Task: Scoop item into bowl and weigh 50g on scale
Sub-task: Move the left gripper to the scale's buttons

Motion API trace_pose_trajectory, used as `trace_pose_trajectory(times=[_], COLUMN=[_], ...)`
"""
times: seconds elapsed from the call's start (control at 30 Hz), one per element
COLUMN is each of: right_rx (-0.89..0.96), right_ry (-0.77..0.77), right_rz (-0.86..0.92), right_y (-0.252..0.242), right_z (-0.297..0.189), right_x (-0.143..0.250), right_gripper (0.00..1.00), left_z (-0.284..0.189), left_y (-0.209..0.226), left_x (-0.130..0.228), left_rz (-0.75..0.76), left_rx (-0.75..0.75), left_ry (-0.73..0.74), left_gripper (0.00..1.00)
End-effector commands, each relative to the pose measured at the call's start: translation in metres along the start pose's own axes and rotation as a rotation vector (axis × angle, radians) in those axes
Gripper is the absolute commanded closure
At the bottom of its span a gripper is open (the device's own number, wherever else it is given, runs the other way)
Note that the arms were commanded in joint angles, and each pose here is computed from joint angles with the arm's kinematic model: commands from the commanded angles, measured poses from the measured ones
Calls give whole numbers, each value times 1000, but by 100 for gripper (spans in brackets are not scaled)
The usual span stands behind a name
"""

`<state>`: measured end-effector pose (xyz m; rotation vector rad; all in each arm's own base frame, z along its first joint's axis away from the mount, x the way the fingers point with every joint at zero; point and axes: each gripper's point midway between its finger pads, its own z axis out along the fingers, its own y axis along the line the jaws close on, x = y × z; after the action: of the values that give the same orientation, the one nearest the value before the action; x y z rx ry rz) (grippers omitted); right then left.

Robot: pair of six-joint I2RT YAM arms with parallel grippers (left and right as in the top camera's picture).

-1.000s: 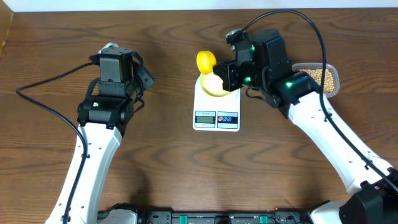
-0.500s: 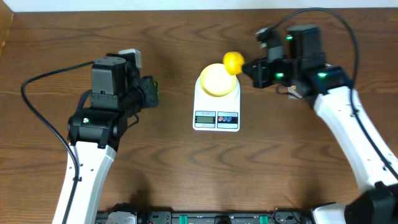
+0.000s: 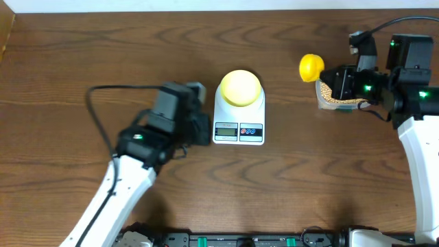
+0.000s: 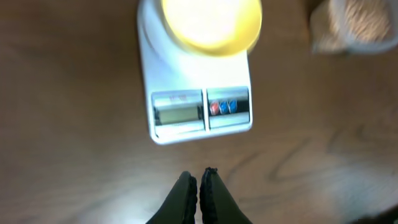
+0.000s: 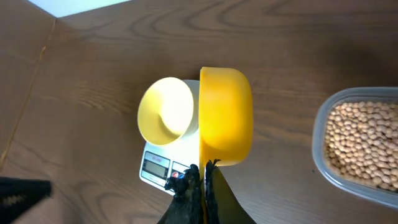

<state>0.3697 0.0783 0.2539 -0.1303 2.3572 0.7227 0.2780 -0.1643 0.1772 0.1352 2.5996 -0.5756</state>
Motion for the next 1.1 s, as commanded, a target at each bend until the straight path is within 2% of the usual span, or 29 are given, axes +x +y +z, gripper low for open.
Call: trace_pose_trajectory(times=[0.0,0.23,0.43,0.63,0.77,0.93,1.07], right_rx=[-20,-19,-19,-19,-19,-19,-18], right_ry=[-9,-3,-2,0,0,1,1], right_rz=[-35,-35,-46,-48,-48,-47,-51], right_y=[5,5,5,4,4,4,4], right_z=[-4,-3,-3,-3,-2,-2,-2], right_x=[-4,-2,-1,-1,0,0,0], right_gripper=[99,99,99,99,99,99,99], left_z=[26,84,130,142,153,161,166], left_y=[-4,-18,-30,-25,-27,-13,-14], left_x=[16,40,53,37,37,34,32], left_rz=[4,142,196,292,362,371,370], left_rx=[-62,-153,-149,-221,-218,-295,-287], left_ry=[45,114,144,59,56,41,28], left_gripper=[92,92,92,92,93,93,92])
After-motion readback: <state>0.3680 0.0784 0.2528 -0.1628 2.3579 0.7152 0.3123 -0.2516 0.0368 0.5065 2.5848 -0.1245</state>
